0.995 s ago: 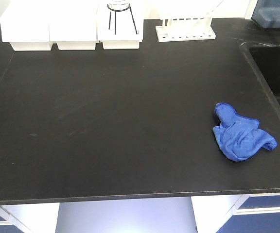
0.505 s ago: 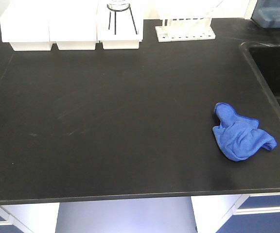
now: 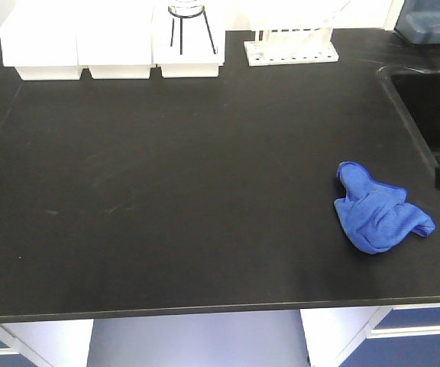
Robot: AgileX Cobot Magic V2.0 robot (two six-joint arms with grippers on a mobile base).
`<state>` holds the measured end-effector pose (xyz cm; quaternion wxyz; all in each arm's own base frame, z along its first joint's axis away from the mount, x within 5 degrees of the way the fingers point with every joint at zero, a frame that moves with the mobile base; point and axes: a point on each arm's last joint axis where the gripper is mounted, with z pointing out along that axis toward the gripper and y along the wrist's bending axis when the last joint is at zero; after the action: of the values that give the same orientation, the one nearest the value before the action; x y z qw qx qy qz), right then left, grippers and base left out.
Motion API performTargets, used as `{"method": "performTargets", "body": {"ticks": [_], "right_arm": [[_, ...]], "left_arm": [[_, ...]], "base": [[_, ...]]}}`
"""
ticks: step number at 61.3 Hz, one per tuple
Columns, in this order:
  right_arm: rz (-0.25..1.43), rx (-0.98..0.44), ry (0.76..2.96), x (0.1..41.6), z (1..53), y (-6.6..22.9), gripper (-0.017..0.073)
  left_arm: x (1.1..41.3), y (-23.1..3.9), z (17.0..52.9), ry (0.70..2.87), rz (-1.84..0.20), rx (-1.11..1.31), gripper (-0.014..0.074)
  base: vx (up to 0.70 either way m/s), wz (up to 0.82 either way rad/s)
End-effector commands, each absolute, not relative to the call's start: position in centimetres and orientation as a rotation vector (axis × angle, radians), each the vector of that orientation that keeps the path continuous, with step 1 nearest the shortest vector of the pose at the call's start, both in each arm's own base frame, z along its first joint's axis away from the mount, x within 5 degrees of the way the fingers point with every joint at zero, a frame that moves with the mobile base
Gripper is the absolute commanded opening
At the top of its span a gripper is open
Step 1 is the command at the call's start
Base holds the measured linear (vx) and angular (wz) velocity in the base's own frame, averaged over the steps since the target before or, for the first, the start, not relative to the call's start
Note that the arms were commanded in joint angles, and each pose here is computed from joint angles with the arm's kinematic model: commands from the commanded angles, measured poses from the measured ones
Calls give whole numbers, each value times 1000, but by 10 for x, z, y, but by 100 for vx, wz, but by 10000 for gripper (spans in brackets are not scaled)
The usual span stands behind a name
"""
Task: Wipe right workspace with blue cloth
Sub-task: 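Move the right gripper toward the blue cloth near the sink, then grasp the blue cloth with the right gripper and lift it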
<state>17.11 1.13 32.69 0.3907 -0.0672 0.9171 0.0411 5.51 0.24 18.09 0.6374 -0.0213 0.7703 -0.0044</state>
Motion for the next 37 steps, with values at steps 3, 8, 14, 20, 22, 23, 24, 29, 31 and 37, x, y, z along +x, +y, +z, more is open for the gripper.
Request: {"method": "performTargets", "body": {"ticks": [3, 8, 14, 20, 22, 23, 24, 29, 31, 37], "right_arm": [[61, -191, 2294, 176, 337, 9, 183], [27, -208, 2305, 176, 335, 7, 311], [-6, -217, 2309, 176, 334, 5, 472], [-22, -216, 2331, 180, 331, 4, 600], [-20, -210, 2343, 183, 329, 4, 627], [-19, -208, 2350, 184, 327, 4, 635], [-16, -206, 2362, 186, 325, 4, 643], [-4, -195, 2415, 197, 315, 3, 647], [-1, -192, 2441, 203, 309, 3, 642], [11, -187, 2509, 223, 290, 3, 621]], "left_arm": [[56, 1, 178, 1696, -30, -40, -6], [56, 1, 178, 1696, -30, -40, -6], [56, 1, 178, 1696, -30, -40, -6], [56, 1, 178, 1696, -30, -40, -6], [56, 1, 178, 1696, -30, -40, -6], [56, 1, 178, 1696, -30, -40, -6], [56, 1, 178, 1696, -30, -40, -6], [56, 1, 178, 1696, -30, -40, -6], [56, 1, 178, 1696, -30, -40, -6], [56, 1, 178, 1696, -30, -40, -6]], "base": [[0, 0], [0, 0], [0, 0], [0, 0], [0, 0], [0, 0], [0, 0], [0, 0], [0, 0], [0, 0]]}}
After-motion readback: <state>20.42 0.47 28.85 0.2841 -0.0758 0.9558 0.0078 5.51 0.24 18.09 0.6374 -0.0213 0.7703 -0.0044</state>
